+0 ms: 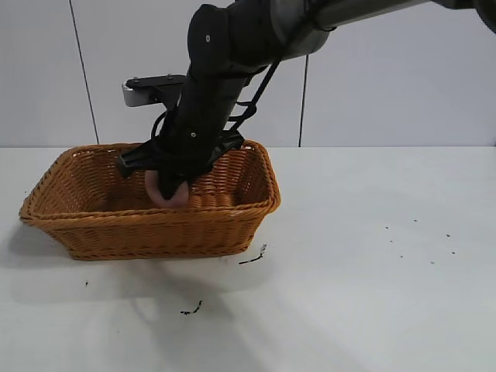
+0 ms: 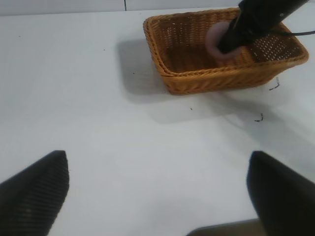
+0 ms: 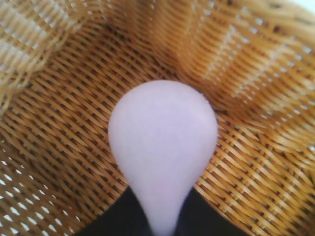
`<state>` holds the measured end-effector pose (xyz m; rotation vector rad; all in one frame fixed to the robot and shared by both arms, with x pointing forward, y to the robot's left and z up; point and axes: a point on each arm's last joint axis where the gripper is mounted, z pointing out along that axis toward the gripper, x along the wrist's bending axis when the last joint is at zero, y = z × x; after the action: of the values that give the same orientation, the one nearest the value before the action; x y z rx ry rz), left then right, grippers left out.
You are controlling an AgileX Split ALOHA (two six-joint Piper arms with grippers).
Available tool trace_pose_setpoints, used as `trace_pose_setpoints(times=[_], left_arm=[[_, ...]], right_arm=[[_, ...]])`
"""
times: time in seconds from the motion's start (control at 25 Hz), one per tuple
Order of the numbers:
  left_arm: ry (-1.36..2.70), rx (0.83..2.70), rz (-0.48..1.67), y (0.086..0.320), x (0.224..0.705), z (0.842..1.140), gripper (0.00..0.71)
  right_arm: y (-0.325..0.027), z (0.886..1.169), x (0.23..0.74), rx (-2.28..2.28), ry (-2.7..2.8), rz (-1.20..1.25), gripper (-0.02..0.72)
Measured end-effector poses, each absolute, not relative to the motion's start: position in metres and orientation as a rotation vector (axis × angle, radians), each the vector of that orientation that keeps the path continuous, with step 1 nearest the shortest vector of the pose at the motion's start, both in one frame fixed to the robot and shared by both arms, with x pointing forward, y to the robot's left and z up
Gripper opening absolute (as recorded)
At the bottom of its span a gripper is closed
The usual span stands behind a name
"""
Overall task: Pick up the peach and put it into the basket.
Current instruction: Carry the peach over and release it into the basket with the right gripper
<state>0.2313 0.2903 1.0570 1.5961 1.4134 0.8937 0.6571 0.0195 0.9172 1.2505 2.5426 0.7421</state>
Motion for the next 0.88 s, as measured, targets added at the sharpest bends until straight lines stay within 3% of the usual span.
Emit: trace_pose_setpoints(times=[0.08, 0.12, 0.2, 0.52, 0.72, 0.88], left_arm=[[1.413, 1.596, 0.894, 0.29, 0.231, 1.057, 0.694], [1.413, 1.596, 0.894, 0.29, 0.231, 1.057, 0.694], [1.413, 1.596, 0.894, 0.29, 0.231, 1.057, 0.694], [1.413, 1.596, 0.894, 0.29, 0.231, 1.057, 0.694], [1.413, 1.596, 0.894, 0.29, 0.231, 1.057, 0.694], [1.413, 1.596, 0.894, 0.29, 0.231, 1.057, 0.694]], right_arm=[[0.019, 0.917, 0.656, 1.255, 2.552, 0.727, 0.496], [0.019, 0.916, 0.656, 1.256, 2.556, 0.721, 0.577], [0.018, 0.919, 0.655, 1.258, 2.56, 0.714, 0.65], [0.0, 0.983, 0.655, 1.266, 2.488, 0.798, 0.688], [-0.043, 1.013, 0.67, 1.363, 2.417, 0.777, 0.692], [-0.098, 1.021, 0.693, 1.497, 2.326, 0.729, 0.695]])
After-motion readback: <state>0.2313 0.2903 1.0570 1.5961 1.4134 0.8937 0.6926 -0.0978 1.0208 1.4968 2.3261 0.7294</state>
